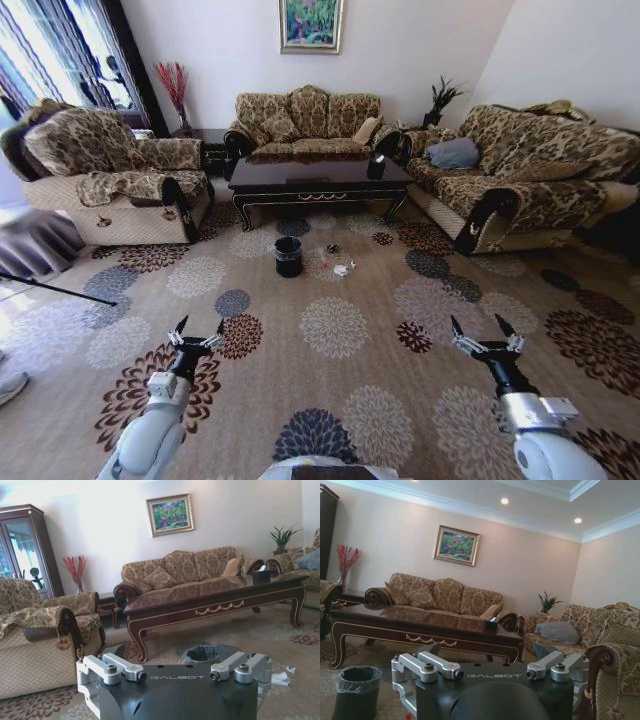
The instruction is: Move to the front of the table and pick up the trash from the floor, then place it into the trash bin.
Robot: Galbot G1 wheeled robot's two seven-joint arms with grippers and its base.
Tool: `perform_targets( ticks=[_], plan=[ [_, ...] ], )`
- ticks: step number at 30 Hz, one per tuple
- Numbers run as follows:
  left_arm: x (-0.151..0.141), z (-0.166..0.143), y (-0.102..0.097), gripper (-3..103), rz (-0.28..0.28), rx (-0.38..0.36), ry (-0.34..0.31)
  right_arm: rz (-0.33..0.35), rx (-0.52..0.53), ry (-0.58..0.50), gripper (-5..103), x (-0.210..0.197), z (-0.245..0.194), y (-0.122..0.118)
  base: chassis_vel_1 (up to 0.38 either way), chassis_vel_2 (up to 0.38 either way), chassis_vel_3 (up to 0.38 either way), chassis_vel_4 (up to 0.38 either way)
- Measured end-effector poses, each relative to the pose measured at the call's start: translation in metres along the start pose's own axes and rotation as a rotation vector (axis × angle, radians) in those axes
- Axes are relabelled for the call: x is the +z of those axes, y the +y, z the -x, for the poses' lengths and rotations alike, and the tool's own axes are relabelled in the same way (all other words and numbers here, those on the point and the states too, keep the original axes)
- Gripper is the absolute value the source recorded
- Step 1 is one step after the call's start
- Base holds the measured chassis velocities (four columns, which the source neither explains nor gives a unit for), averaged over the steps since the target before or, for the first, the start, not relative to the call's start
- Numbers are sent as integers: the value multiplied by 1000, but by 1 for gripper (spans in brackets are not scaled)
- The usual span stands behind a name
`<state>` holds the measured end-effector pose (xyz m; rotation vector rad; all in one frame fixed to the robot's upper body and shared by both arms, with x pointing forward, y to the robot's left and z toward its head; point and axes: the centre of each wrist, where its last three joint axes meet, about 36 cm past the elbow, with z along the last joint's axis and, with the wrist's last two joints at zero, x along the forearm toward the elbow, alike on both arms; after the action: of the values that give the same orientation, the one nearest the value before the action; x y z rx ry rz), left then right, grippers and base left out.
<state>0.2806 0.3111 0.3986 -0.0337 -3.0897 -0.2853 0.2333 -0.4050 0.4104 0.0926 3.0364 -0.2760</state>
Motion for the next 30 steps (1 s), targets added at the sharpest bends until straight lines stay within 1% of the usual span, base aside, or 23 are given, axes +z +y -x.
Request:
perform_targets(
  ticks=[2, 6, 14, 20, 21, 24, 30],
  plan=[
    [-1, -3, -2, 100, 9, 5, -7, 2, -2, -4, 100, -2, -2, 3, 0, 0, 0, 0],
    [-1, -10, -4, 100, 8, 8, -1, 8, -1, -2, 100, 0, -3, 7, 0, 0, 0, 0],
    [-3, -19, -1, 100, 12, -3, 6, 17, -15, 15, 100, 7, -12, 20, 0, 0, 0, 0],
    [-1, -31, 1, 100, 21, 4, 15, 24, -10, 2, 100, 1, -21, 29, 0, 0, 0, 0],
    [-1, -36, 3, 100, 19, 0, 20, 30, -5, 3, 100, 0, -29, 32, 0, 0, 0, 0],
    [2, -39, 6, 100, 2, -14, 30, 19, -20, 18, 100, 7, -42, 33, 0, 0, 0, 0],
    [6, -40, 7, 100, -13, -20, 37, 22, -22, 30, 100, 15, -49, 32, 0, 0, 0, 0]
  ],
)
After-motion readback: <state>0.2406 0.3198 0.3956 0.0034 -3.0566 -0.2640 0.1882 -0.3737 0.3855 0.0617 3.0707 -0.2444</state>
